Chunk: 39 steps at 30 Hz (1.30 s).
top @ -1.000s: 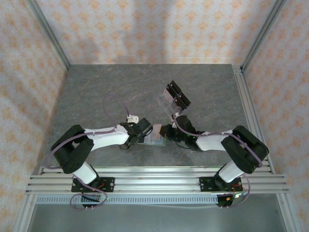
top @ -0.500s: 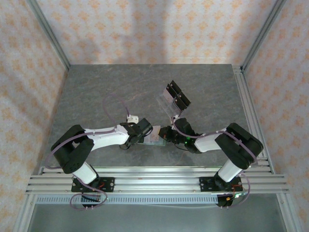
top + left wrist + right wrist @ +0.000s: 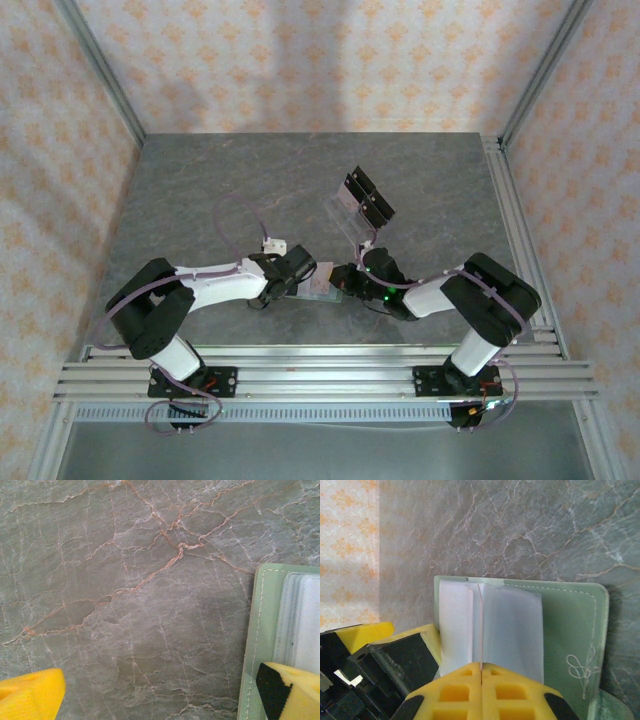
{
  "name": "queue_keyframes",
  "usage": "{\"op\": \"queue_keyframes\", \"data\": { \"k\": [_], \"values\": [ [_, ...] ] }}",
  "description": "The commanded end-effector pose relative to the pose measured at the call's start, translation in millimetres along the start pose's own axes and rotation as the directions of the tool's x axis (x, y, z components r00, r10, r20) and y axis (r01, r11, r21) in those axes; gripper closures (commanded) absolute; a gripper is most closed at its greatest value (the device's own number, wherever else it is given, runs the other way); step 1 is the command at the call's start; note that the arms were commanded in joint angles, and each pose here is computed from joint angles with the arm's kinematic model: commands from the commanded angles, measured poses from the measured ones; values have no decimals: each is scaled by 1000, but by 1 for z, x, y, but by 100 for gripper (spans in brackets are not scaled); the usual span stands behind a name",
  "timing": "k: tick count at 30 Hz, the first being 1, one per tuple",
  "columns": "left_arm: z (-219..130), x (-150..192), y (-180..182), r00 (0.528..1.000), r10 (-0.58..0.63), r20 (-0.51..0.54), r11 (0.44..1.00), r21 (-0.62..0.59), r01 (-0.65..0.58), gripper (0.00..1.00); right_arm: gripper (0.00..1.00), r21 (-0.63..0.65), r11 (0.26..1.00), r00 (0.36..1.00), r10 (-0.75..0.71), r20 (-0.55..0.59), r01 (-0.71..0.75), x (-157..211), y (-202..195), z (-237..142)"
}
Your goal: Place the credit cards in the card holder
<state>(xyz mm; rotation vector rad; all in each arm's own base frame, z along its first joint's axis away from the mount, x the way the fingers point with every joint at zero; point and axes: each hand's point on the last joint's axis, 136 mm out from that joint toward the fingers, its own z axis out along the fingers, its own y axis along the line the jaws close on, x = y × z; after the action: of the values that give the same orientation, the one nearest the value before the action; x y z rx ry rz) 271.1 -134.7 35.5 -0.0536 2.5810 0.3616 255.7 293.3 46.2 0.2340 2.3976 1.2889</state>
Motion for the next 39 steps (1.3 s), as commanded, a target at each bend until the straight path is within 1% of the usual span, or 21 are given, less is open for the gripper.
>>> {"op": "queue_keyframes", "data": {
  "k": [1, 10, 34, 39],
  "values": [
    [1, 1, 6, 1000, 11, 3, 999, -49, -11, 0, 100, -14, 1000, 1000, -1, -10, 1, 6, -1, 1],
    [2, 3, 6, 1000, 13, -1, 999, -52, -13, 0, 100, -62, 998, 999, 14, -30, -16, 10, 2, 7],
    [2, 3, 8, 1000, 16, 1, 998, -58, -16, 0, 100, -174, 982, 997, 75, 0, -73, 4, 6, 16],
    [-1, 1, 19, 1000, 4, 15, 994, -109, -3, 1, 100, -173, 981, 996, 86, 17, -82, 1, 3, 11]
  ]
}}
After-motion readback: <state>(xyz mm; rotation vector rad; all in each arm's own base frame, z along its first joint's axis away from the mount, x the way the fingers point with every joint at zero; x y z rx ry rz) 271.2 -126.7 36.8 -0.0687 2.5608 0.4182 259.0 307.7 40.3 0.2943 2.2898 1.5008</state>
